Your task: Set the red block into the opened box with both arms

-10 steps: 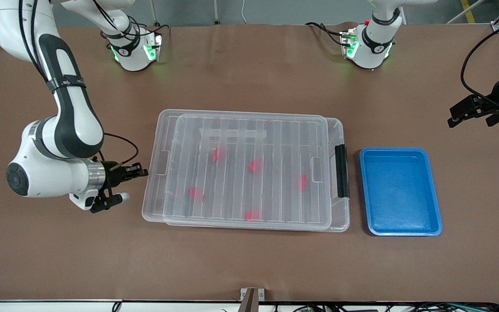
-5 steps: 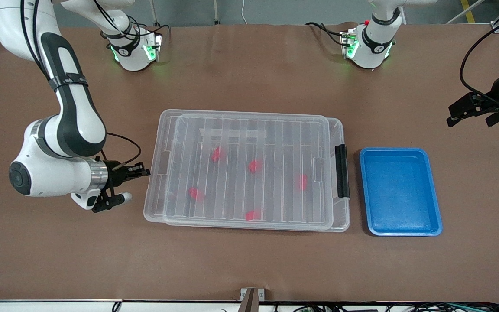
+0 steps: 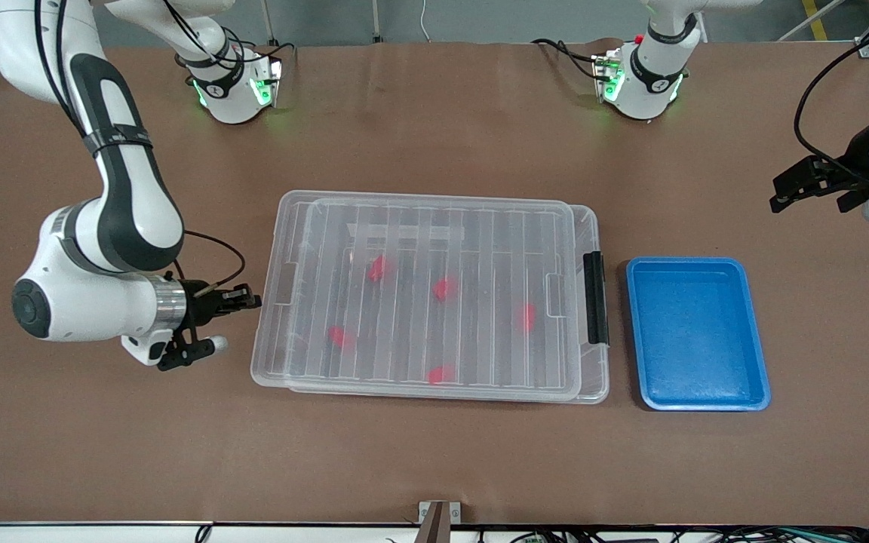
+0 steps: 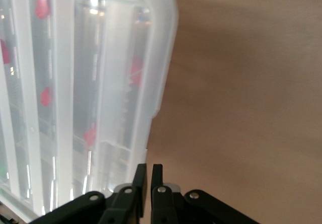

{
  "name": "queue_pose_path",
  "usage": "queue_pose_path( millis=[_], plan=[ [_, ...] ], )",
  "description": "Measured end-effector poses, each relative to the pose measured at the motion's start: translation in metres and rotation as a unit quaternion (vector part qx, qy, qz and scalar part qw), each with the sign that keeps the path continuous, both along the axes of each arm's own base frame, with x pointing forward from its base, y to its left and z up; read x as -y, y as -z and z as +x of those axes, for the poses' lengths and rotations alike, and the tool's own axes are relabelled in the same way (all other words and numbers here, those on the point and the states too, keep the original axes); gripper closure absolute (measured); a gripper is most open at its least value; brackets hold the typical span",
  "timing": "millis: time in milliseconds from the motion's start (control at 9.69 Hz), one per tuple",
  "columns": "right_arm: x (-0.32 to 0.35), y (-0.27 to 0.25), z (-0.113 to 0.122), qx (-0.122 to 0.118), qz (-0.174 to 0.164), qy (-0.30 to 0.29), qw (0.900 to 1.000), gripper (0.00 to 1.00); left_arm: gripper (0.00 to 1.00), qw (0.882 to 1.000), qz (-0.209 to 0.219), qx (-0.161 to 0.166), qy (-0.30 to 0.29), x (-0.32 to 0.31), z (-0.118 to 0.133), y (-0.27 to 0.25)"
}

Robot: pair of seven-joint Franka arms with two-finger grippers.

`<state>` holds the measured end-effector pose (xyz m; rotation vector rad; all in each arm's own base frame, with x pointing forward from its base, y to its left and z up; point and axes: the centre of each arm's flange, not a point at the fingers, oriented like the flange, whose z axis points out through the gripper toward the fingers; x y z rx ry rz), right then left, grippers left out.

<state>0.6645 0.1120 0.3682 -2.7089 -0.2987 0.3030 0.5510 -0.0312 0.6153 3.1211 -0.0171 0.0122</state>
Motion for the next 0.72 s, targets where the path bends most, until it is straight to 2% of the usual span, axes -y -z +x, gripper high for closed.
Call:
queue_pose_path(
  millis=[103, 206, 310, 413, 516, 619, 722],
  plan=[
    [0.03, -0.022, 0.002, 0.009, -0.022, 0.015, 1.0, 0.72, 0.0, 1.0, 0.0, -0.001, 0.0, 0.001, 0.0, 0.001],
    [0.067, -0.065, -0.002, 0.025, -0.072, 0.049, 0.996, 0.56, 0.0, 1.0, 0.0, -0.002, 0.001, 0.002, 0.0, 0.002],
    [0.085, -0.111, -0.013, 0.043, -0.122, 0.081, 0.988, 0.39, 0.0, 1.0, 0.0, -0.003, 0.001, 0.003, 0.0, 0.002],
    [0.091, -0.157, -0.03, 0.059, -0.158, 0.102, 0.98, 0.25, 0.0, 1.0, 0.0, -0.004, 0.001, 0.003, 0.0, 0.003],
    [0.098, -0.193, -0.049, 0.067, -0.173, 0.115, 0.976, 0.1, 0.0, 1.0, 0.0, -0.005, 0.001, 0.003, 0.0, 0.004],
    [0.11, -0.219, -0.067, 0.064, -0.18, 0.123, 0.974, 0.0, 0.0, 1.0, 0.0, -0.005, 0.001, 0.003, 0.0, 0.004],
    [0.124, -0.235, -0.084, 0.056, -0.186, 0.131, 0.972, 0.0, 0.0, 1.0, 0.0, -0.005, 0.001, 0.003, 0.0, 0.004]
  ],
)
